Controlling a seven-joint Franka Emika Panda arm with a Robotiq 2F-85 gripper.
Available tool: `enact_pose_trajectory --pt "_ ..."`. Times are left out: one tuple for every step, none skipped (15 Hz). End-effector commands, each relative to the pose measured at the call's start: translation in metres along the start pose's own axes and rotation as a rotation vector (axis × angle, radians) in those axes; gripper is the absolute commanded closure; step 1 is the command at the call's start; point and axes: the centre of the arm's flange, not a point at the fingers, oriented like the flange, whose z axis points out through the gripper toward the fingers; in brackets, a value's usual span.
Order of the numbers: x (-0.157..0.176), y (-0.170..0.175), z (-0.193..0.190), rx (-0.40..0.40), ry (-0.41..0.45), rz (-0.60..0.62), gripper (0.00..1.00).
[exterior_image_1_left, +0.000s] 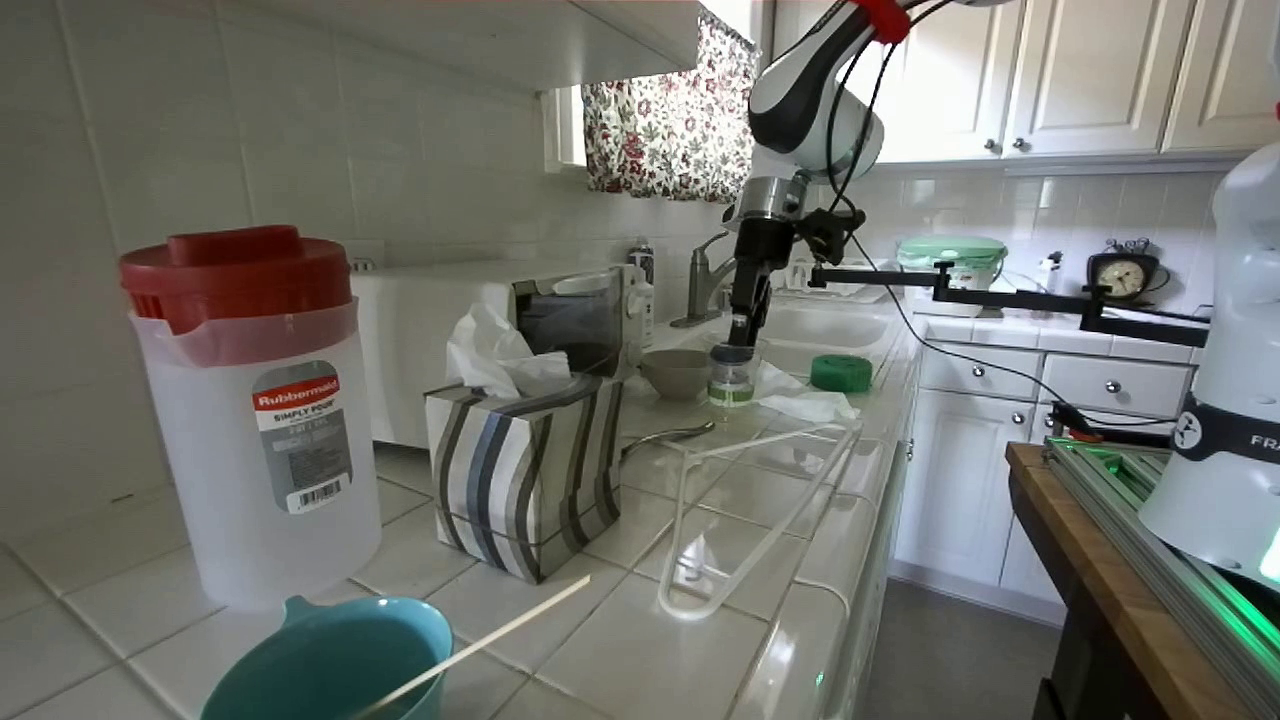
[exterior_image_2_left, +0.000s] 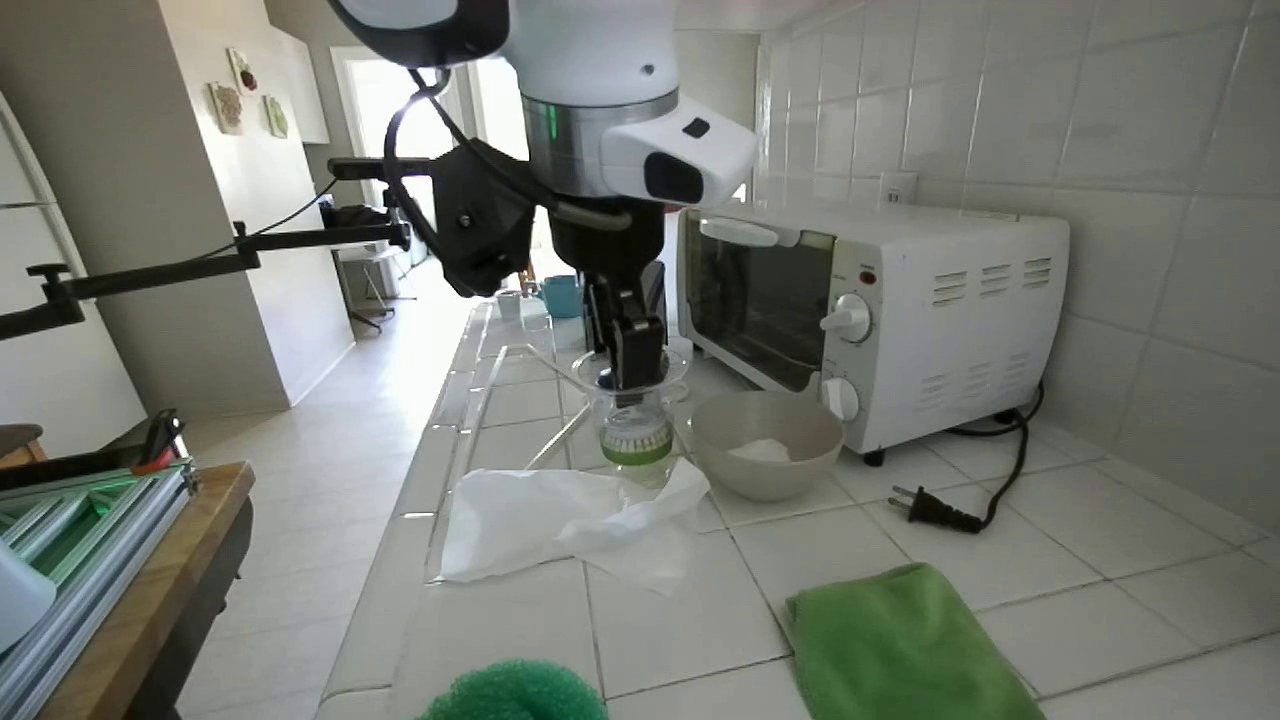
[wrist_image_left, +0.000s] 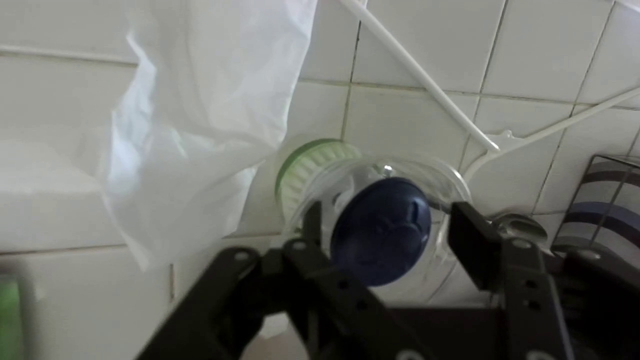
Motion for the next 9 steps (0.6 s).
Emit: enact_pose_trajectory --pt "-0.0029 0.0023 0.0013 -0.007 -0.018 -0.012 0.66" --pt "-0.0031 0.0025 0.0009 -0.008 -0.018 -0.011 0.71" --pt "-0.003 0.0026 0.0009 -0.007 -0.017 -0.011 0.79" --pt "-0.003 0.0023 0.0005 -0.007 -0.016 -0.011 0.8" --pt "-0.003 0.0025 0.0004 -0.006 -0.016 -0.012 0.78" --pt "-0.0031 0.0025 0.0002 -0.005 -0.017 -0.011 0.8" --pt "-0.0034 0.0027 0.0003 -0.004 -0.019 -0.012 0.79" --pt "-0.0034 0.0028 0.0001 -0.003 -0.021 -0.012 0.8" --pt "-0.0036 0.0029 0.0 -0.001 -0.023 -0.012 0.92"
